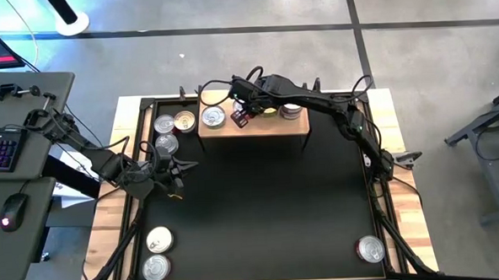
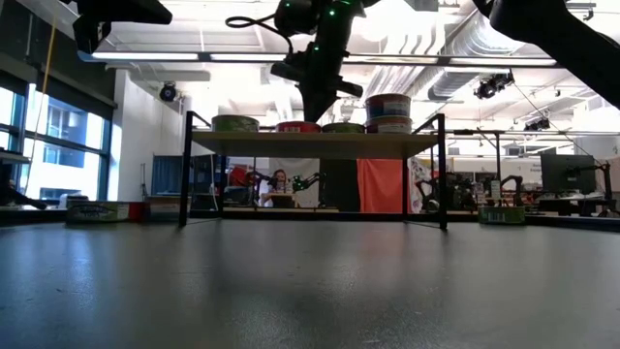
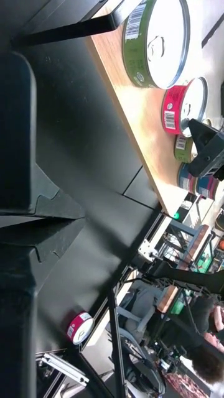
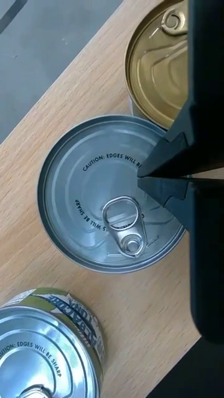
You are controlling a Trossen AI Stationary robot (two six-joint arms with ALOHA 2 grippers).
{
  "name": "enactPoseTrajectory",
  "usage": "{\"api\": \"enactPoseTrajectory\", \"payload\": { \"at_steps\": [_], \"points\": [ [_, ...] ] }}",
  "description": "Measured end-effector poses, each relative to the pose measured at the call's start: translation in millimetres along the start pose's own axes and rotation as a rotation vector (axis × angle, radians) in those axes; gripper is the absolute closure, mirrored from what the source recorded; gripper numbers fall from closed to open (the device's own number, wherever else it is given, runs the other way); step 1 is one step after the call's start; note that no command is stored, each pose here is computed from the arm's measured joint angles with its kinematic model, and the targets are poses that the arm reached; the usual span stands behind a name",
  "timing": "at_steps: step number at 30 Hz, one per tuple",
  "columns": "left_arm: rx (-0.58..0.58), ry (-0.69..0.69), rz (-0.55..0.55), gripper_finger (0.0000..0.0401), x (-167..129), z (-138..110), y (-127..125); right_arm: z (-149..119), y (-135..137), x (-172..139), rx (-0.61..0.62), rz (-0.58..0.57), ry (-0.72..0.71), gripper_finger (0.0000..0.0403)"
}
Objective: Stack canned seafood by type on shelf
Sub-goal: Adjust the red tuna can, then adjust the light green tuna can
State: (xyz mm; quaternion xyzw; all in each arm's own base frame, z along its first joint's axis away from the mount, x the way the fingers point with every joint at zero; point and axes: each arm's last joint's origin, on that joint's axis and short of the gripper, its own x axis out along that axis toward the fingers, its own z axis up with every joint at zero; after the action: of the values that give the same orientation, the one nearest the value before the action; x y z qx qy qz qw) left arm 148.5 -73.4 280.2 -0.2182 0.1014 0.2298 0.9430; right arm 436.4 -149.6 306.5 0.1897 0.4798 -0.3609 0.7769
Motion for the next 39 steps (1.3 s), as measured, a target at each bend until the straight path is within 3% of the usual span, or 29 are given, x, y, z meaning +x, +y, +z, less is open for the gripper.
{"api": "enactPoseTrajectory", "payload": {
  "at_steps": [22,31,35,39],
  "points": [
    [0.001,0.001,-0.001,0.0401,0,0,0,5,2,0,0.033,0.024,-0.045,0.0403],
    [0.02,0.002,0.0,0.0401,0,0,0,10,-9,-26,0.073,-0.009,-0.14,0.0402],
    [0.022,0.001,0.002,0.0401,0,0,0,14,-1,-28,0.089,0.146,-0.146,0.0402],
    [0.022,0.001,0.002,0.0401,0,0,0,13,30,-27,0.058,0.317,-0.178,0.0403]
  ]
}}
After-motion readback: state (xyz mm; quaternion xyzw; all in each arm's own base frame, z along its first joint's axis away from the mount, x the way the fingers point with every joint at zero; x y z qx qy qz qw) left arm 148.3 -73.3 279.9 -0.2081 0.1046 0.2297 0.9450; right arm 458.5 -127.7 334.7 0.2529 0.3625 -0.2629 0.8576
